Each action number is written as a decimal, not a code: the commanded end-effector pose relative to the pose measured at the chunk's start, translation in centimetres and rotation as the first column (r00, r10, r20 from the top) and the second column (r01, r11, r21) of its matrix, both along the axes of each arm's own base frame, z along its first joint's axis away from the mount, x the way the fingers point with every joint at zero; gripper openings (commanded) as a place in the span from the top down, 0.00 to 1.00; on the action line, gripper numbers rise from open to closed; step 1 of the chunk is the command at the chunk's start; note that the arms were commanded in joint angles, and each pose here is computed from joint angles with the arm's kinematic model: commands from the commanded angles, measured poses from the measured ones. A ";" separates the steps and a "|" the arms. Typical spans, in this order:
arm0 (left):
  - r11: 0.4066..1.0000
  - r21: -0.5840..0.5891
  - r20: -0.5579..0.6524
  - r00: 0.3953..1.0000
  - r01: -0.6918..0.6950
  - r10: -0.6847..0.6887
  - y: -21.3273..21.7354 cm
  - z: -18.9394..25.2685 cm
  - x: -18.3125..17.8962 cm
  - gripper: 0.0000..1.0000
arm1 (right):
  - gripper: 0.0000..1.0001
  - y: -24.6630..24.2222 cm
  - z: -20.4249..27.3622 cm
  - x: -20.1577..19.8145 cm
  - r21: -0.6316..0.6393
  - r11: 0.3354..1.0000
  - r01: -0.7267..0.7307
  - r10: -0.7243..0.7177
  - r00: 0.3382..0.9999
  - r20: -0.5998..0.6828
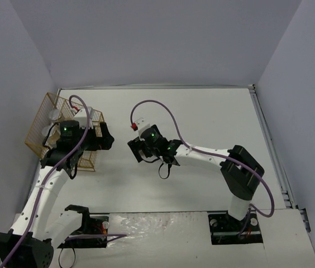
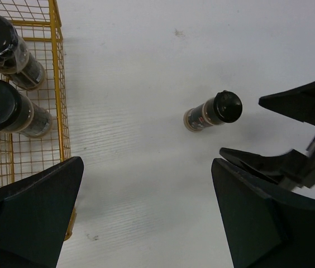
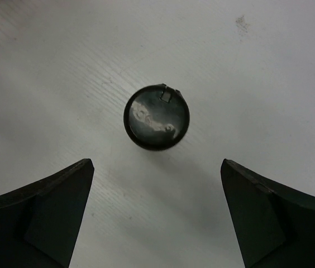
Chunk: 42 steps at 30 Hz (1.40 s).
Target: Organize the condiment bottles
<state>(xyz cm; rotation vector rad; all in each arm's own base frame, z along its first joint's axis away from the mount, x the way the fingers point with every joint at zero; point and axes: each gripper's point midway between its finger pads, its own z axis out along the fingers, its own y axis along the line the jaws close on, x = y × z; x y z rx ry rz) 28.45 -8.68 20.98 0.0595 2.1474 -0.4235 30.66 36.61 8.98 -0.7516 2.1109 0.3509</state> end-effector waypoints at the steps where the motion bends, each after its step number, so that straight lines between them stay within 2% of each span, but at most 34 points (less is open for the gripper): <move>1: 0.996 -0.093 0.066 0.998 -0.009 0.015 -1.4 3.3 1.7 0.03 | 0.04 -2.0 7.5 -0.4 0.093 0.995 0.031 -0.042 0.993 0.115; 2: 0.994 -0.106 0.060 0.998 -0.004 0.011 -2.1 3.6 1.8 0.03 | 0.01 -2.9 8.7 -0.8 0.108 0.993 0.041 -0.055 0.990 0.132; 3: 0.995 -0.098 0.056 0.998 -0.017 0.022 -1.9 3.5 1.9 0.03 | 0.00 -3.7 7.9 -1.0 0.082 0.995 0.057 -0.067 0.990 0.125; 9: 0.999 -0.041 0.024 0.999 -0.026 0.027 -6.8 2.3 3.0 0.03 | 0.00 -12.3 8.7 -2.5 0.087 0.961 0.261 -0.272 0.951 0.149; 16: 0.999 0.016 0.005 0.999 -0.038 0.038 -12.1 0.4 4.6 0.03 | 0.00 -20.5 9.8 -3.4 0.239 0.850 0.469 -0.505 0.855 0.120; 18: 0.998 0.032 -0.006 0.999 -0.050 0.050 -13.2 0.1 4.8 0.03 | 0.00 -21.7 10.4 -3.9 0.285 0.825 0.488 -0.536 0.836 0.118; 24: 0.986 0.097 -0.090 0.985 -0.138 0.147 -14.2 -3.6 5.7 0.03 | 0.00 -23.4 10.5 -4.7 0.295 0.804 0.516 -0.568 0.814 0.125; 28: 0.982 0.116 -0.120 0.979 -0.151 0.164 -15.1 -5.1 5.8 0.10 | 0.00 -23.4 10.1 -4.8 0.286 0.807 0.517 -0.565 0.816 0.120; 33: 0.977 0.148 -0.146 0.974 -0.151 0.173 -15.8 -6.8 5.9 0.23 | 0.00 -23.5 9.7 -4.9 0.281 0.808 0.517 -0.564 0.818 0.115; 40: 0.973 0.167 -0.153 0.970 -0.160 0.186 -15.4 -7.1 5.6 0.66 | 0.00 -23.9 9.9 -5.2 0.299 0.804 0.514 -0.566 0.815 0.121; 42: 0.972 0.171 -0.155 0.970 -0.162 0.189 -15.2 -6.8 5.3 0.75 | 0.00 -23.9 9.9 -5.3 0.300 0.803 0.515 -0.568 0.814 0.121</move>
